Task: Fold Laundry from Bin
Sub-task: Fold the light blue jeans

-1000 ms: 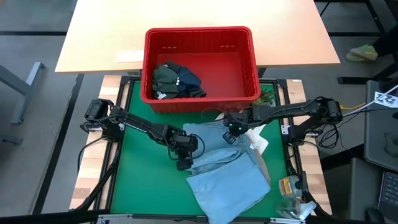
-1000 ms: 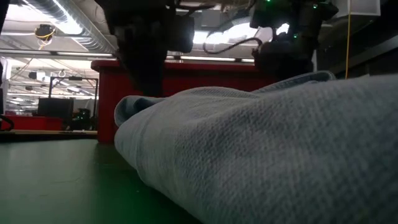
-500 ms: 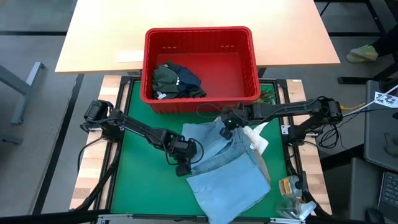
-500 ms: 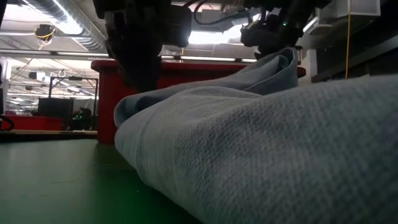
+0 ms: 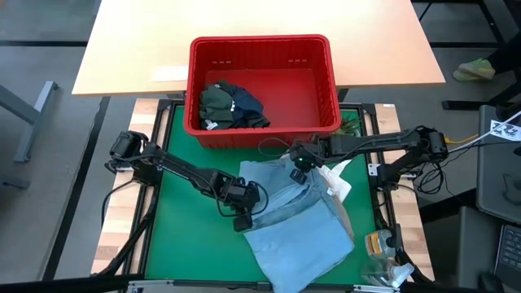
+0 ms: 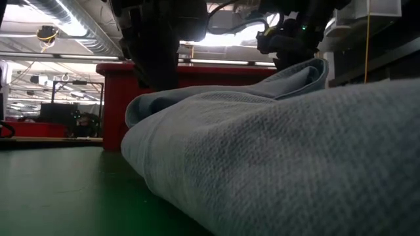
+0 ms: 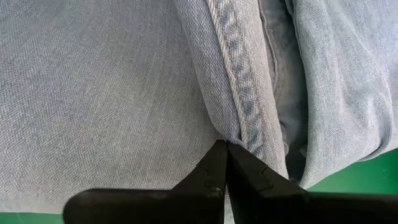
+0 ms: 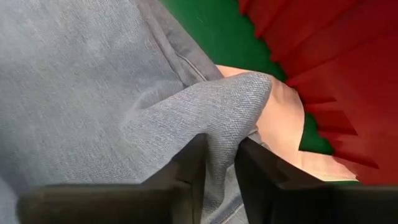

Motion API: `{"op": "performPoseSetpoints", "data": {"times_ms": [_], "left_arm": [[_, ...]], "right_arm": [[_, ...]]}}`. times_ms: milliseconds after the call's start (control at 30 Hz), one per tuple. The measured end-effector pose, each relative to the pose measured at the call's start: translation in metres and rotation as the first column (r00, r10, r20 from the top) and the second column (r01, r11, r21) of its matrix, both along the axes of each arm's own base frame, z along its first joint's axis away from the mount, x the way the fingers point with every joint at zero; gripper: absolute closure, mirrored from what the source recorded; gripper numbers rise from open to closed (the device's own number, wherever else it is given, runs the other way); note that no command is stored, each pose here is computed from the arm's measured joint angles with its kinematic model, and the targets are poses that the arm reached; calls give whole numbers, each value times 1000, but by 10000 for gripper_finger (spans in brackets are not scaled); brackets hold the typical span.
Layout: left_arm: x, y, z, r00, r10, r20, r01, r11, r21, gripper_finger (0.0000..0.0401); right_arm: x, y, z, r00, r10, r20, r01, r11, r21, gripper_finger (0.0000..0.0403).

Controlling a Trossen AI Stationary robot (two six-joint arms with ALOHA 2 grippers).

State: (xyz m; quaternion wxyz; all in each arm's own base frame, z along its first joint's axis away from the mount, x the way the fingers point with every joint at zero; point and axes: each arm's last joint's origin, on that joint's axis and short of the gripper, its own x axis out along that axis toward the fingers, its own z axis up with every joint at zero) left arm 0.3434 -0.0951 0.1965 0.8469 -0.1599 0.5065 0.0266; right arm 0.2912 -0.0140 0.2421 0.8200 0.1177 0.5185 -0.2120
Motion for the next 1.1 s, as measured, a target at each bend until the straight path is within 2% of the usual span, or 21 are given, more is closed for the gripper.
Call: {"op": "performPoseSetpoints", "data": {"times_ms": [233, 400, 567, 633, 733, 833, 967, 1100], "left_arm": [[0, 0, 0, 1000, -1, 1, 1, 1000, 0, 399], [0, 0, 0, 1000, -1, 4, 1, 1000, 0, 399], [1, 0, 0, 1000, 0, 8, 0, 1000, -1, 399], [1, 0, 0, 1000, 0, 7, 0, 1000, -1, 399], [1, 0, 0, 1000, -1, 7, 1, 1000, -2, 399], [0, -2, 0, 1000, -5, 7, 5, 1000, -3, 399], [0, -5, 0, 1000, -7, 9, 7, 1000, -6, 399], [-2, -12, 1, 999, -26, 22, 26, 1000, -7, 399]], "right_arm": [[-2, 0, -1, 1000, 2, -17, -2, 1000, 0, 257], [-8, 0, 10, 994, 1, -109, -1, 1000, 0, 219], [-14, 0, 39, 984, -8, -180, 6, 1000, -13, 210], [-13, 1, 49, 986, -11, -165, 10, 1000, -5, 210], [-8, 12, 57, 993, 45, -110, -42, 999, 26, 210], [-3, 31, 50, 992, 116, -54, -115, 993, 26, 210], [0, 61, 26, 977, 214, -19, -213, 976, 33, 210], [-8, 84, -1, 966, 257, -10, -256, 965, 64, 210]]}}
